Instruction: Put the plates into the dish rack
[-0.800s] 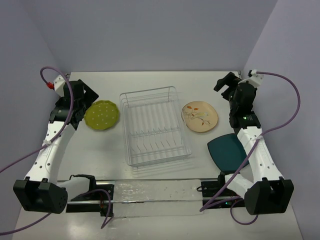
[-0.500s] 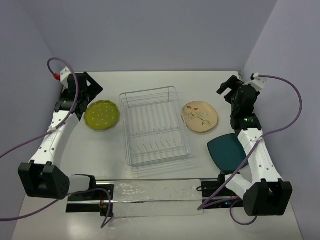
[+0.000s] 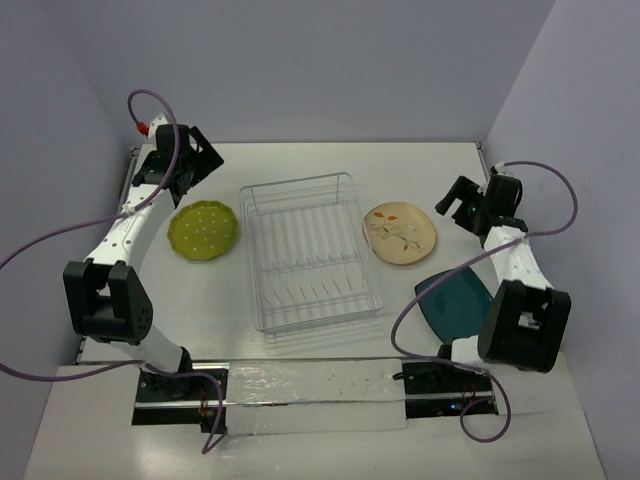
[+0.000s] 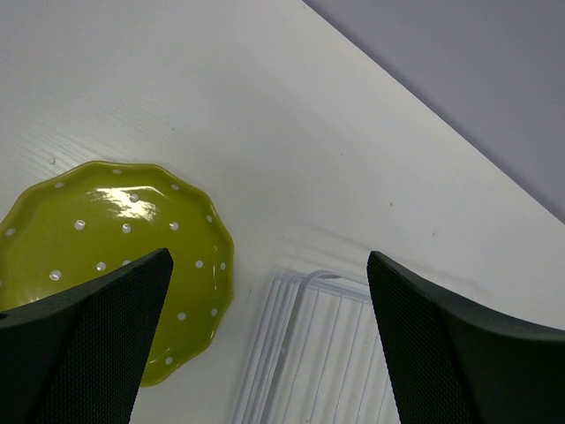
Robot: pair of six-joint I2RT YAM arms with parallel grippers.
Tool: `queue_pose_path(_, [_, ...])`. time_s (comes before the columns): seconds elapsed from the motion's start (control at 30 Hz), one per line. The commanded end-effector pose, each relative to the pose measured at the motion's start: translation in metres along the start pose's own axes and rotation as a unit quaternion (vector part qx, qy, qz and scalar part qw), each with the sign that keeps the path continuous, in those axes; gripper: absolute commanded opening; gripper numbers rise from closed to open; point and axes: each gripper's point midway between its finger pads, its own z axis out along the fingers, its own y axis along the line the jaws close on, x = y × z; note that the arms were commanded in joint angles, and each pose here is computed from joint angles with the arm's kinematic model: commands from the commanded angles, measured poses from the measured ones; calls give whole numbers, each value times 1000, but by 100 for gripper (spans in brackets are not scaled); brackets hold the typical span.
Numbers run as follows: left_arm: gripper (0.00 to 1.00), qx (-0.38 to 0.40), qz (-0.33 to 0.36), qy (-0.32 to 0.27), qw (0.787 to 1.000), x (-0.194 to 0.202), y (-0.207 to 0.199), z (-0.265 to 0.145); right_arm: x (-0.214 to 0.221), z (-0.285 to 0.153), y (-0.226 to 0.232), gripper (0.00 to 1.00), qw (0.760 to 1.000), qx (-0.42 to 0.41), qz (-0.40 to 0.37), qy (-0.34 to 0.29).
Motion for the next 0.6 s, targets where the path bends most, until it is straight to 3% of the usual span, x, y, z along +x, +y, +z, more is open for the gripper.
queue_pose_path(0.0, [99,38,9,-24,999,-23,-22,-1,25,20,-7,97,996,-41,-11,73])
queue_pose_path(0.27, [99,23,14,-19,999,-15,-13,5,56,48,-14,91,988,-64,7,143])
queue_pose_path(0.57, [99,18,15,1,1000,-7,-10,17,85,72,-24,65,976,-59,36,207])
